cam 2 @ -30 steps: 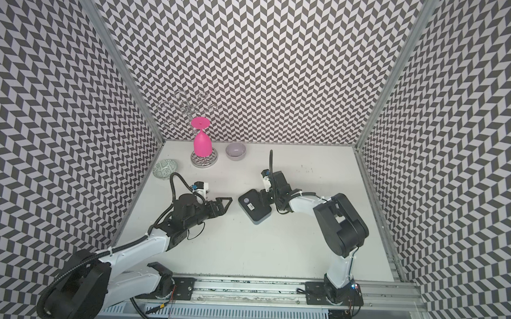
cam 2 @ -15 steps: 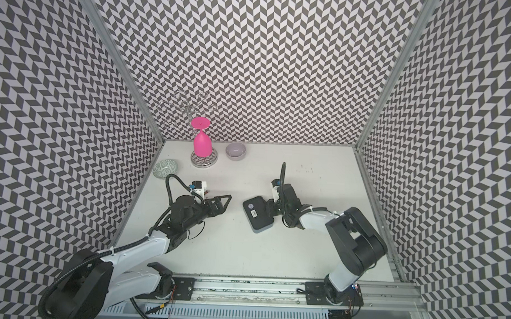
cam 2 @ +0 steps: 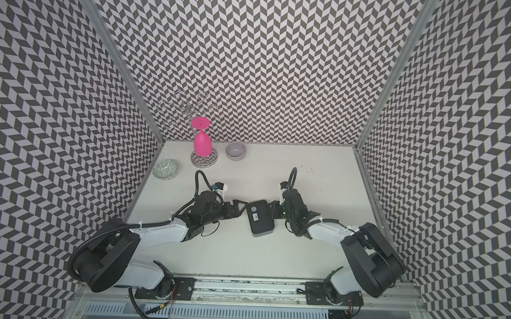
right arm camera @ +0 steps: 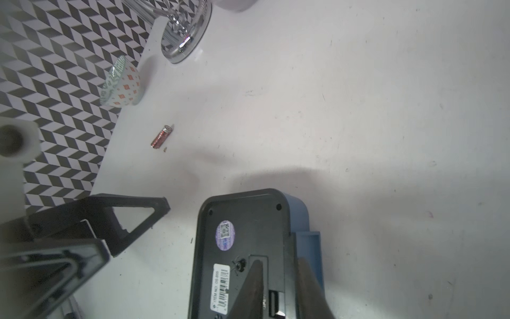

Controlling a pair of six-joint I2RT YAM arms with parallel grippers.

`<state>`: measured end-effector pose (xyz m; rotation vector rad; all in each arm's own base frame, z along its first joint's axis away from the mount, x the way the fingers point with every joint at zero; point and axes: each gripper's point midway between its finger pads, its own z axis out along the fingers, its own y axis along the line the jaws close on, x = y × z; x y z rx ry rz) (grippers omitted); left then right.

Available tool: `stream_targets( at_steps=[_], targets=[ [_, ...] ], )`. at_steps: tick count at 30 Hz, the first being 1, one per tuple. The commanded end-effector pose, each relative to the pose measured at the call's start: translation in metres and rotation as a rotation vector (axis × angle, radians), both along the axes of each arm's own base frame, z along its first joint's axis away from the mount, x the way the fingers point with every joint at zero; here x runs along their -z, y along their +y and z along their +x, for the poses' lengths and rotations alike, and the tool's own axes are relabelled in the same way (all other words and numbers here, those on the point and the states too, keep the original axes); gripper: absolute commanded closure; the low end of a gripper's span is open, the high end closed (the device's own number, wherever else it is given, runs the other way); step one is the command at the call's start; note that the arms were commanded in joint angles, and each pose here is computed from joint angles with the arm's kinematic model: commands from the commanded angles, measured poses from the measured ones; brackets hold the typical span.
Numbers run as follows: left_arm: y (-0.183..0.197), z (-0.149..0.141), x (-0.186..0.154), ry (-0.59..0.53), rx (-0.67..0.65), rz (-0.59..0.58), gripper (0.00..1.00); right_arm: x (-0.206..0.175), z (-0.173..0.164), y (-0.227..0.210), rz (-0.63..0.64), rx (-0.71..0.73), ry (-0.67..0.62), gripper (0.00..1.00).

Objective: Insert the battery into the alarm
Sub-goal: Adjust the alarm at the center of the board, then remove the cover from the alarm.

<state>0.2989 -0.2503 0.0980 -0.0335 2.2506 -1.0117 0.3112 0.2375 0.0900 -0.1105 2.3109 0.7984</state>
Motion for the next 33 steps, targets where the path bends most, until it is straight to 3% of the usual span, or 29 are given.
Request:
stream_targets(
  at_steps=[1, 5, 9, 16, 26, 33],
  targets=[
    [-0.007, 0.003, -0.005, 0.028, -0.009, -0.012, 0.08, -0.025, 0.007, 0.005, 0.023, 0.004, -0.059, 0.70],
    [-0.018, -0.008, 0.005, 0.195, -0.008, -0.073, 0.12, -0.023, 0.004, 0.011, -0.040, -0.042, -0.027, 0.59],
    [-0.033, -0.024, 0.019, 0.307, -0.003, -0.089, 0.18, -0.014, -0.002, 0.016, -0.126, -0.069, -0.001, 0.58],
    [-0.039, -0.029, 0.045, 0.384, 0.010, -0.031, 0.33, -0.010, -0.012, 0.032, -0.145, -0.103, 0.016, 0.63],
    [-0.032, -0.028, 0.069, 0.462, -0.012, 0.039, 0.53, 0.003, -0.015, 0.039, -0.155, -0.094, 0.072, 0.61],
    [-0.031, -0.028, 0.071, 0.471, -0.015, 0.045, 0.54, 0.010, -0.017, 0.036, -0.175, -0.078, 0.099, 0.58]
  ],
)
